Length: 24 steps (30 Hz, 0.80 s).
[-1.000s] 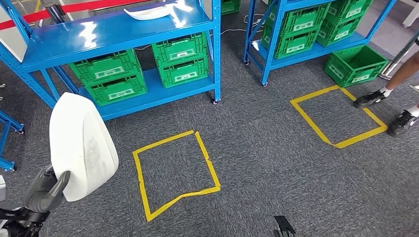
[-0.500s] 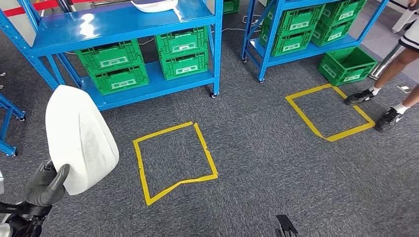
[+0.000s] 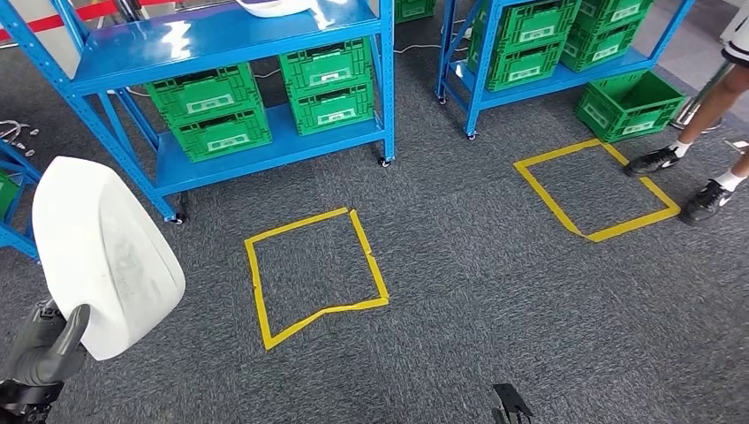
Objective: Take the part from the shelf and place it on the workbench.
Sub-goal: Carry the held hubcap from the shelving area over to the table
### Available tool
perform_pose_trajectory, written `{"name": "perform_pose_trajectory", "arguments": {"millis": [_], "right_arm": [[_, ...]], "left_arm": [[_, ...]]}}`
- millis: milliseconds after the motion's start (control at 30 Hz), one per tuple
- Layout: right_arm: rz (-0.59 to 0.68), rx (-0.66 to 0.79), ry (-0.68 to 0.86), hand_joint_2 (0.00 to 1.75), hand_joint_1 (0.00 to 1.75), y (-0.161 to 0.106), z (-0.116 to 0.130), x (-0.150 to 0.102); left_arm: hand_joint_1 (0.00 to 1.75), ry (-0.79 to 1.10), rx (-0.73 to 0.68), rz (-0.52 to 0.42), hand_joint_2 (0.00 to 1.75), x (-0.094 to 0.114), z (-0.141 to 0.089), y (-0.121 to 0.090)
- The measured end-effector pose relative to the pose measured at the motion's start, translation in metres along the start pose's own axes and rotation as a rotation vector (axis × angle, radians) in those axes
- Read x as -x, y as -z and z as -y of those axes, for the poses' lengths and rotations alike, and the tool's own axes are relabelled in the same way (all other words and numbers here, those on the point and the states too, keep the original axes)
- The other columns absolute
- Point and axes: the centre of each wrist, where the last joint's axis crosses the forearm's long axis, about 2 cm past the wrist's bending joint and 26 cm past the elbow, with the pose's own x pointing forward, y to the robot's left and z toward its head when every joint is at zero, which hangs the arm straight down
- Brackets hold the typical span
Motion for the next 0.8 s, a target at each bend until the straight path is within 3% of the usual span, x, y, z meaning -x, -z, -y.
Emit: {"name": "perform_pose_trajectory", "arguments": {"millis": [800], "right_arm": [[0.036, -0.019, -0.038, 0.00, 0.00, 0.000, -0.004, -0.003]], "left_arm": [[1.75, 0.052, -0.021, 0.046, 1.75, -0.020, -0.001, -0.014]]}}
